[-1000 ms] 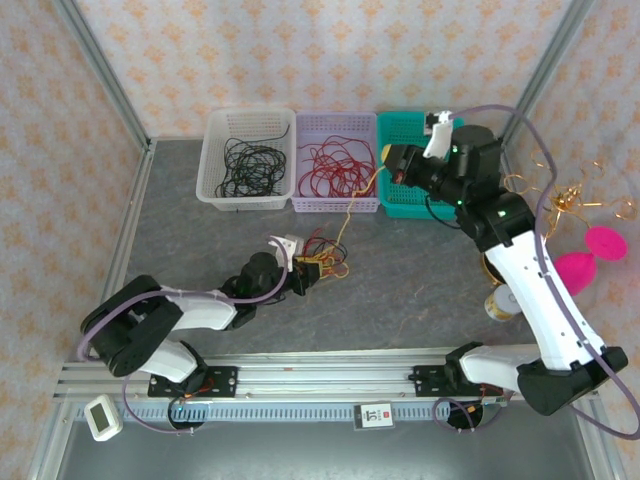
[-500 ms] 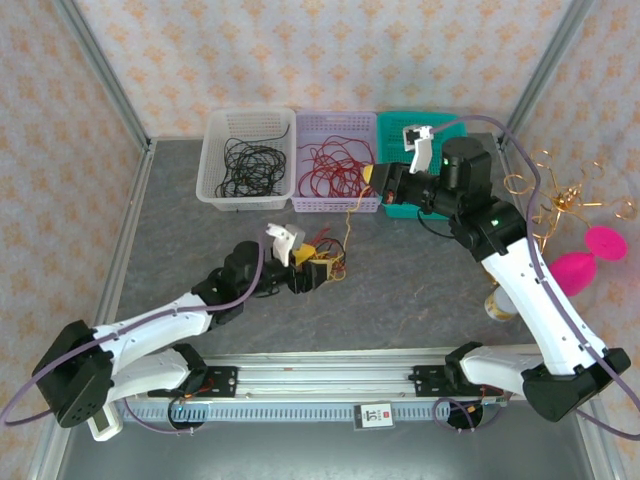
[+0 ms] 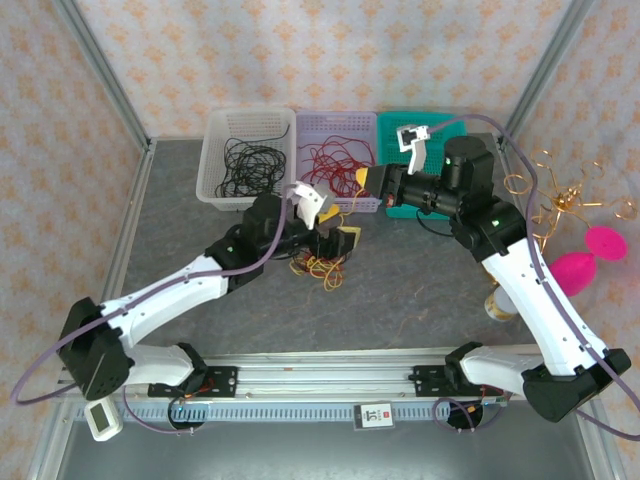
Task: Untangle the cables
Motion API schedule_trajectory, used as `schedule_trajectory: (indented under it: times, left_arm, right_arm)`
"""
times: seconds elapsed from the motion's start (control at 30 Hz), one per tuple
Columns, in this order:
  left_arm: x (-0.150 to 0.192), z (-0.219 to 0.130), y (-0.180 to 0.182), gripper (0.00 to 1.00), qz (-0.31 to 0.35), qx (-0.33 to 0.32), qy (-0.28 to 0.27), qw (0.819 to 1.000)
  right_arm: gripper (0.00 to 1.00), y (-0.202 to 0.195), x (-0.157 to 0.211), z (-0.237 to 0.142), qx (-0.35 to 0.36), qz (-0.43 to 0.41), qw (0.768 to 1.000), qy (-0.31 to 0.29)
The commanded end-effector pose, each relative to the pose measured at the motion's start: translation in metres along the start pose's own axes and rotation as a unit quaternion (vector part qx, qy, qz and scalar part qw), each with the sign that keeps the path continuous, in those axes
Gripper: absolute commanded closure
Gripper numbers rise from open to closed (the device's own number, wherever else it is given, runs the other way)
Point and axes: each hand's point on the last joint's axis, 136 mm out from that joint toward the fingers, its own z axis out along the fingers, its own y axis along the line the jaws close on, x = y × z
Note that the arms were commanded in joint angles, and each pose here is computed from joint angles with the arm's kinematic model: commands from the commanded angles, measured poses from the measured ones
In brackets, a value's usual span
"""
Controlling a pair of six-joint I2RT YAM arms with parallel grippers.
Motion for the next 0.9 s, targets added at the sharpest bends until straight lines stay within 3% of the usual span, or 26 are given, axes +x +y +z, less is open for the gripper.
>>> schedule_trajectory:
  times: [0.0,0.13,0.2,0.27,0.33,0.47,0.53,0.7,0.87]
  left_arm:
    - [0.001,0.012,0.012,0.21,0.03,-0.023,0.015,0.999]
    - [-0.001,0.021,0.022,0.37,0.033,-0.039,0.005,0.999]
    - [-0.005,0.022,0.029,0.58,0.03,-0.058,-0.007,0.998]
    - [-0.014,0.019,0.032,0.86,0.023,-0.071,-0.027,0.997]
    - [-0.029,0.012,0.033,1.0,0.012,-0.08,-0.062,0.995]
    - [-0.056,-0.011,0.039,1.0,-0.012,-0.114,-0.12,0.986]
    - [-0.067,-0.021,0.041,1.0,-0.025,-0.131,-0.133,0.982]
    - [-0.093,-0.037,0.029,1.0,-0.048,-0.117,-0.156,0.98]
    - [-0.112,-0.05,0.023,1.0,-0.069,-0.114,-0.174,0.976]
  right_arm:
    - [1.0,0.027,-0.014,-0.009,-0.041,-0.022,0.999,-0.016]
    - [1.0,0.033,-0.009,-0.012,-0.055,-0.018,0.998,-0.006]
    - [1.0,0.035,-0.008,-0.014,-0.058,-0.016,0.998,-0.008]
    - [0.98,0.034,-0.009,-0.017,-0.053,-0.017,0.998,-0.014]
    - [0.9,0.031,-0.009,-0.018,-0.044,-0.02,0.999,-0.019]
    - [0.47,0.019,-0.017,-0.037,0.01,-0.031,0.997,-0.067]
    - [0.35,0.011,-0.02,-0.052,0.038,-0.032,0.994,-0.099]
    - [0.29,-0.008,-0.009,-0.064,0.054,-0.027,0.989,-0.132]
    - [0.41,-0.013,0.046,-0.033,-0.038,-0.053,0.994,-0.091]
